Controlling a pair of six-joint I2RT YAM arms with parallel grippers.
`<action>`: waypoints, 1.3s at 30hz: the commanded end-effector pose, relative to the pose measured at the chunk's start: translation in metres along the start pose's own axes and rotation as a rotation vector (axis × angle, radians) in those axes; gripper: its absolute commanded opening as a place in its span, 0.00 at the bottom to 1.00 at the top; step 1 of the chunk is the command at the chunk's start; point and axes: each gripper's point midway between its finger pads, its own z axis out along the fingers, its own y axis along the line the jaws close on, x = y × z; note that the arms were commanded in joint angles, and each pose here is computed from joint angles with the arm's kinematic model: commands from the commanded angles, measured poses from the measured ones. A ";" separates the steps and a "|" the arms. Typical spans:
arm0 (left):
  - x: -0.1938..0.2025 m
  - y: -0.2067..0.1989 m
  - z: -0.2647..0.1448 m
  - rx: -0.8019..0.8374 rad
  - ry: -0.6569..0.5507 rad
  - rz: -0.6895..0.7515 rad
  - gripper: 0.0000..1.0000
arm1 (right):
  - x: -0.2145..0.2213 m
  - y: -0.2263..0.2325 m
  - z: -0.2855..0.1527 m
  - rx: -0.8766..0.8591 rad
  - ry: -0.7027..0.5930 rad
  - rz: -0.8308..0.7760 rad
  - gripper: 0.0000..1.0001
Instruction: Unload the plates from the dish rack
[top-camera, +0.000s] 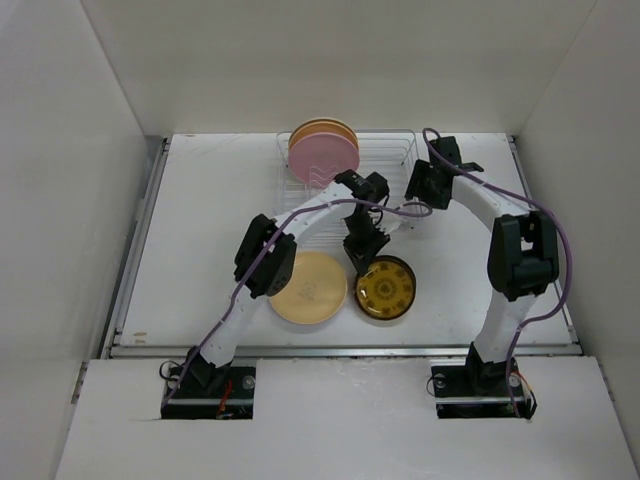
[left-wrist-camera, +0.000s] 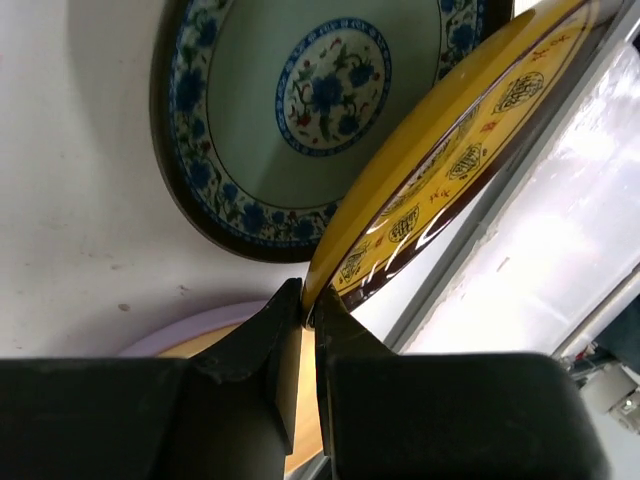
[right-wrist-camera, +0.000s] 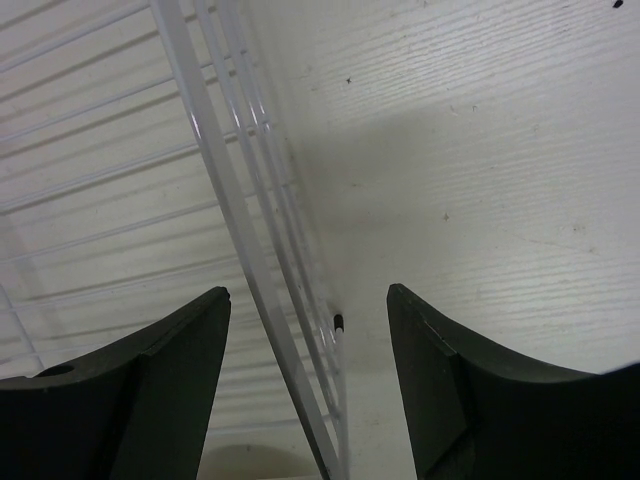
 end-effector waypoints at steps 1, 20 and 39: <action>-0.021 -0.004 -0.021 -0.044 -0.105 0.024 0.00 | -0.030 0.005 -0.026 -0.026 -0.110 0.019 0.70; -0.047 0.006 -0.110 -0.209 -0.312 0.008 0.78 | -0.053 0.003 -0.066 -0.021 -0.202 0.032 0.74; 0.052 0.197 -0.270 -0.707 -0.651 -0.753 0.87 | -0.123 0.186 -0.104 -0.372 -0.453 -0.617 0.73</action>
